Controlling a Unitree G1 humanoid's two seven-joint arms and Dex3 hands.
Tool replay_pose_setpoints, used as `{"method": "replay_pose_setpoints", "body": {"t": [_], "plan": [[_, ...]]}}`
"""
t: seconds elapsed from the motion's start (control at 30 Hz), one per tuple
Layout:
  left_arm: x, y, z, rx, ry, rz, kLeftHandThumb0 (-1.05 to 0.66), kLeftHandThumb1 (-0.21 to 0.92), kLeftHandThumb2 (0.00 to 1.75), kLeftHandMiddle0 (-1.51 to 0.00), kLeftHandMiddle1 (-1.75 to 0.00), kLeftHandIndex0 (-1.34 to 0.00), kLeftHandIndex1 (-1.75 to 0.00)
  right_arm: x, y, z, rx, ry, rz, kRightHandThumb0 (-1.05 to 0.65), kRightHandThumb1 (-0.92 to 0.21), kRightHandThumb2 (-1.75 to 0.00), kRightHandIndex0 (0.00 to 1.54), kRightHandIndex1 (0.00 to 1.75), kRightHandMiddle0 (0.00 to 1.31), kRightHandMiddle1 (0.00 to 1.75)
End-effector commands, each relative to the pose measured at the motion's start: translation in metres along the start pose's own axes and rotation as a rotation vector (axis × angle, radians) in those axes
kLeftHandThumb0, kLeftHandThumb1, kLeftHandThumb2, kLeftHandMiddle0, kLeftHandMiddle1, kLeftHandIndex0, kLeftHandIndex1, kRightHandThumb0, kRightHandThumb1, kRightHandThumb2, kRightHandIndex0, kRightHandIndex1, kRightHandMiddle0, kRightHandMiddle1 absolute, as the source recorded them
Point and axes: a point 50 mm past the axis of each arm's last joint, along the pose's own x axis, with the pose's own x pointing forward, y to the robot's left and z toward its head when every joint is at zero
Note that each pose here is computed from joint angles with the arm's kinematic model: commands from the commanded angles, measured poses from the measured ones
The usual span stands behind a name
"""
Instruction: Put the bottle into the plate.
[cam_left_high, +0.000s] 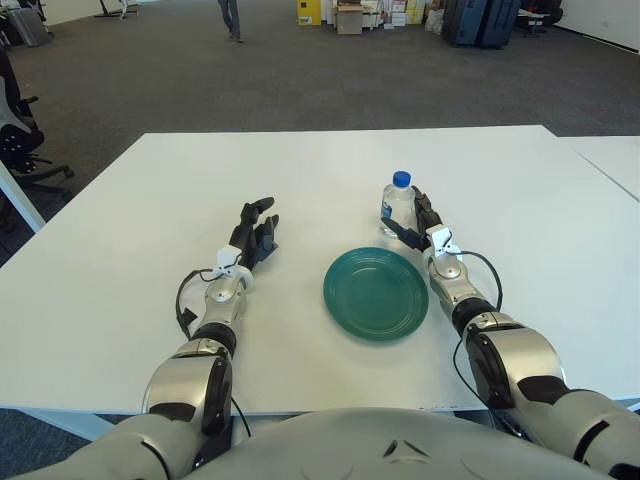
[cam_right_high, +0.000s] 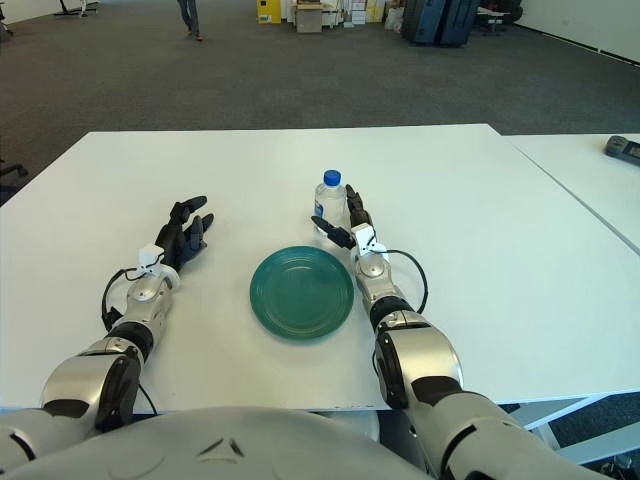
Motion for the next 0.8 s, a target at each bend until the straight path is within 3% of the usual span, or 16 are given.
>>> {"method": "replay_pose_setpoints", "body": {"t": [0.0,0.77], "plan": [[-0.007,-0.003,-0.015,-0.007,0.078,0.005,-0.8,0.92,0.89,-0.46,-0.08,0.0,-0.88,0.002,0.004,0.0,-0.001,0.024,0.025,-0.9,-0.86,-0.09,0.02,0.01,0.01,0.03],[-0.008,-0.006,-0.017,-0.023,0.081,0.002,-0.78,0.92,0.9,-0.5,-0.1,0.0,-0.93,0.005,0.019,0.009,-0.018,-0.007,0.115,-0.89,-0.85,-0.08,0.05,0.01,0.0,0.13]]}}
